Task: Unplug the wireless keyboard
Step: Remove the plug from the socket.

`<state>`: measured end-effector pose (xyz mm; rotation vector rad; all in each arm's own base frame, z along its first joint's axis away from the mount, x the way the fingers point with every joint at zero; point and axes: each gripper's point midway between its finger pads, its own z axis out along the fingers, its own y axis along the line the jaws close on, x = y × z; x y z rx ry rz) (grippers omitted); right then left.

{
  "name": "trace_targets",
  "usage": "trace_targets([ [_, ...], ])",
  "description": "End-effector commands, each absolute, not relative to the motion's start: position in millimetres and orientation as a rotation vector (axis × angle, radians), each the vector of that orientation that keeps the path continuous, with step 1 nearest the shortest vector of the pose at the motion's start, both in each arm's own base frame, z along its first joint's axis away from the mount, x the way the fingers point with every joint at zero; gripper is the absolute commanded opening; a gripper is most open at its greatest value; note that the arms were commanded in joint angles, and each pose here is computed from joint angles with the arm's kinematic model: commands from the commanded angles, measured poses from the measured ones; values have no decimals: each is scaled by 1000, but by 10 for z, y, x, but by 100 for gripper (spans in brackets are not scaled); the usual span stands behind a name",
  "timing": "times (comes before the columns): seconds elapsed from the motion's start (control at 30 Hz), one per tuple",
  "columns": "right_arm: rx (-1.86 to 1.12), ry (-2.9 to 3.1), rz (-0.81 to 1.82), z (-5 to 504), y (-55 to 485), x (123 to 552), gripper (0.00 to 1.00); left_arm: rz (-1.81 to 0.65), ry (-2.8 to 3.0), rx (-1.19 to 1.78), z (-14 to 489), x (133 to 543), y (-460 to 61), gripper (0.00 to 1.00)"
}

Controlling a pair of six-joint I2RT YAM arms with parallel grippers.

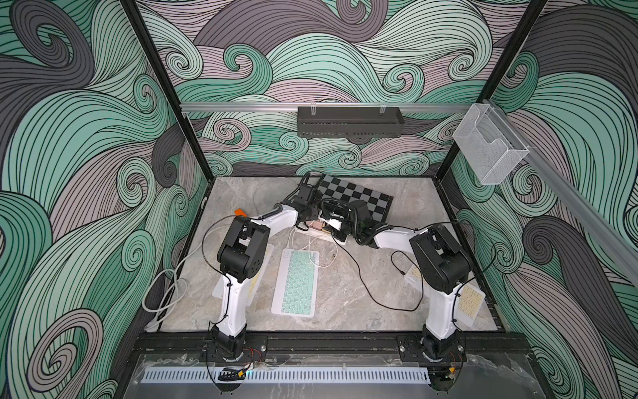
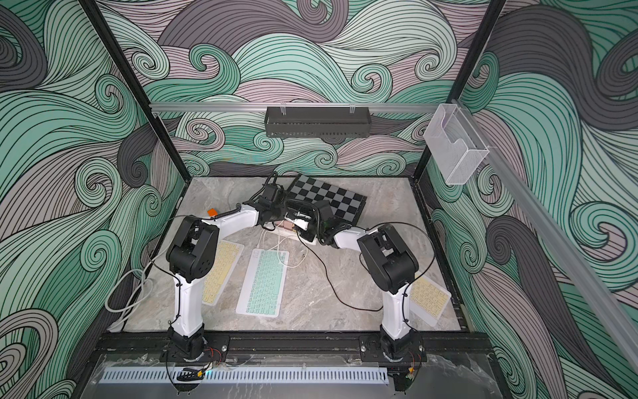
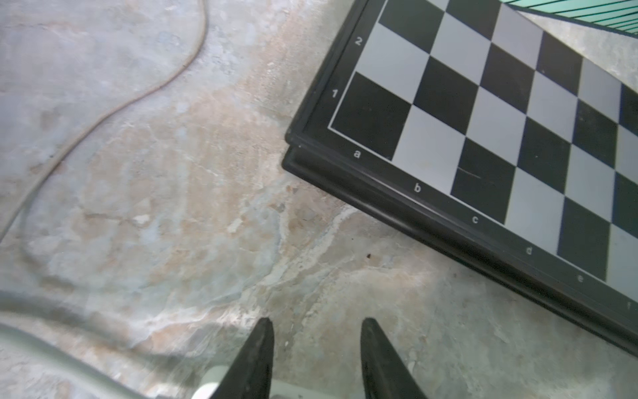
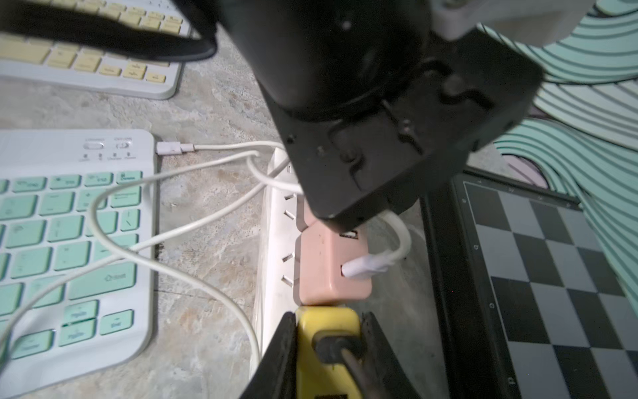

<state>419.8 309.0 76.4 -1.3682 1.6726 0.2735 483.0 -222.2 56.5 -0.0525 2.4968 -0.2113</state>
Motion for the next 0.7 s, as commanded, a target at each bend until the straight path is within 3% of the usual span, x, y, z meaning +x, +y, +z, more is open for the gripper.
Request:
trace_targets([
  [0.0, -1302, 1393, -147, 1429, 2981, 4666, 0, 69, 2922, 44, -452, 3823, -1866, 0],
  [0.1, -1257, 1445, -146, 1421, 2936, 4713, 0, 80, 2915, 37, -463, 3812, -1856, 0],
  [0.23, -1136, 1629, 303, 1574, 2919, 4596, 0, 86, 2909, 35, -469, 3805, -1850, 0],
  [0.4, -1094, 1730, 597, 1568, 2997, 4460, 0, 78, 2900, 35, -457, 3804, -1895, 0],
  [0.67, -1238, 1704, 262, 1181, 2951, 4498, 0, 40, 2866, 52, -246, 3903, -1975, 0],
])
